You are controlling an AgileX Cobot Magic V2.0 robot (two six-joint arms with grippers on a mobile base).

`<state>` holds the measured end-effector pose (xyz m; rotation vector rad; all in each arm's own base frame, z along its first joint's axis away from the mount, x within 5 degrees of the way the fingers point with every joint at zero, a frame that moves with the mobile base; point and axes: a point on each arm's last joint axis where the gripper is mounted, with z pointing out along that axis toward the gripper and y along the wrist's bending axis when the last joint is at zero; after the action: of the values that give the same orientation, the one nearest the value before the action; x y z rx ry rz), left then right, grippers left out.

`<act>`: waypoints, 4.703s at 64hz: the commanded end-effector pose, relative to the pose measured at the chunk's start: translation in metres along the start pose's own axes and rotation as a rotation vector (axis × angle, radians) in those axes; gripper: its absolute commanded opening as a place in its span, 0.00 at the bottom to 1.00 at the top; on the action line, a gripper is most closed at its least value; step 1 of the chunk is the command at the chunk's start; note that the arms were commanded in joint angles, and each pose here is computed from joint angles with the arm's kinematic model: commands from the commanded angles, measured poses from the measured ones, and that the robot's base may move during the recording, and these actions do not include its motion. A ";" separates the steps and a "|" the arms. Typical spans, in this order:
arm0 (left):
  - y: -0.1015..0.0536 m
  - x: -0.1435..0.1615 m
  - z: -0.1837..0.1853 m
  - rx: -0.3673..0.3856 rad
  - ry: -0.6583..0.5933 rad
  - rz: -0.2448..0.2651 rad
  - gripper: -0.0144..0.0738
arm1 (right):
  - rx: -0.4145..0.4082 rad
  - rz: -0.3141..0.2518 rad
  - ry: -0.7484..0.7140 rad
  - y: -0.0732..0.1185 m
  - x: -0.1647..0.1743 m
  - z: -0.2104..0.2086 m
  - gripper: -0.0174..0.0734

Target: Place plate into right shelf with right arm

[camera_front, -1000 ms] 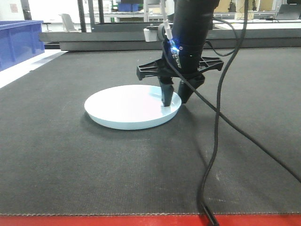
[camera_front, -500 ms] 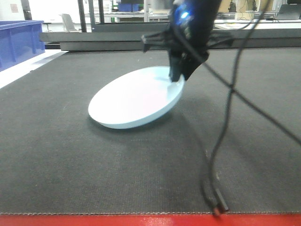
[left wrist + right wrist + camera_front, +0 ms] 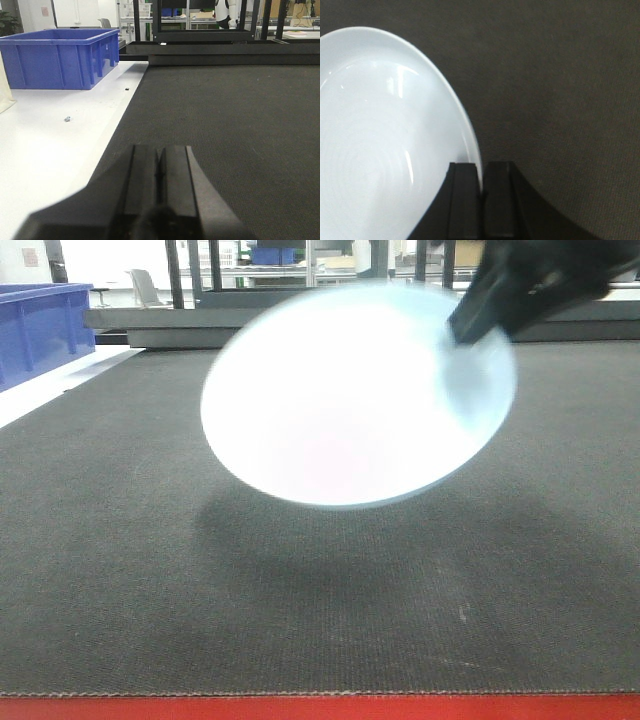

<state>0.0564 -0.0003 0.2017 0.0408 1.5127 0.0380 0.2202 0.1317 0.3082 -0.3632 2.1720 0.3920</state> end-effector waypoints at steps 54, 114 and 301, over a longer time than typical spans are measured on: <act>0.002 -0.006 -0.001 -0.024 -0.089 -0.004 0.11 | -0.195 -0.143 -0.780 -0.003 0.015 -0.212 0.25; 0.002 -0.006 -0.001 -0.024 -0.089 -0.004 0.11 | -0.198 -0.142 -0.795 -0.003 0.015 -0.215 0.25; -0.005 -0.006 -0.001 0.099 -0.093 -0.017 0.11 | -0.193 -0.141 -0.780 -0.004 0.016 -0.214 0.25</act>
<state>0.0561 -0.0067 0.2017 0.1263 1.5080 -0.0527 0.0623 0.0408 0.3991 -0.3900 1.4622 0.5393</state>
